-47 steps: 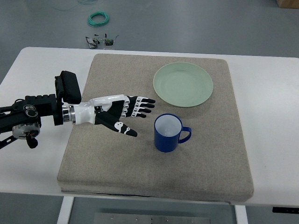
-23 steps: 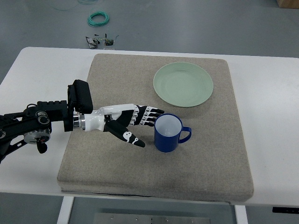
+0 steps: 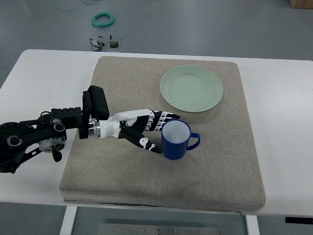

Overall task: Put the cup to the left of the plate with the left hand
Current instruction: 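Wrap the left hand fingers around the blue mug body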

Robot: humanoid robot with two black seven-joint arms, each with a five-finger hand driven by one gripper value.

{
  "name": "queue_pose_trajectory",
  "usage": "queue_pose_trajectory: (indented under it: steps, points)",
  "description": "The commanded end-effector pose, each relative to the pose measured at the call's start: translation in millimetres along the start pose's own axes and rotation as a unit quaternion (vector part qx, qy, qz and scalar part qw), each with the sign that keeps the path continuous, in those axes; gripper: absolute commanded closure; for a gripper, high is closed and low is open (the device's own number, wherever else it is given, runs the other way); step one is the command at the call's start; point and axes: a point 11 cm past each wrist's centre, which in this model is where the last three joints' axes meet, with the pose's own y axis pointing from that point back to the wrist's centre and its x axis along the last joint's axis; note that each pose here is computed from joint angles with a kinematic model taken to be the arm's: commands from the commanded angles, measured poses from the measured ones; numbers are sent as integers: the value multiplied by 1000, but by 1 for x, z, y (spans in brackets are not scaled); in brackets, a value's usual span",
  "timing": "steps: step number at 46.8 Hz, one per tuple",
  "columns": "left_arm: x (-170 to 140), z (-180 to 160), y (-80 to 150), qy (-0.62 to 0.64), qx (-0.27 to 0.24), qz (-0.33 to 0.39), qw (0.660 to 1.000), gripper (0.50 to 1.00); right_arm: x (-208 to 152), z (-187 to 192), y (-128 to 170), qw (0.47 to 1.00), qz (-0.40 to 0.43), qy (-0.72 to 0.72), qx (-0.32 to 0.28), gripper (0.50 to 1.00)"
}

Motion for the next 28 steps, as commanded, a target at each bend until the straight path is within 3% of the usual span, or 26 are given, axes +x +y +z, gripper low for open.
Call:
queue_pose_trajectory:
  steps: [1,28]
  points:
    - [-3,0,-5,1,-2,-5,1000,506,0,0,0,1000,0,0,0,566]
    - [-1,-7,-22,8,-1,3,1000,506,0,0,0,1000,0,0,0,566]
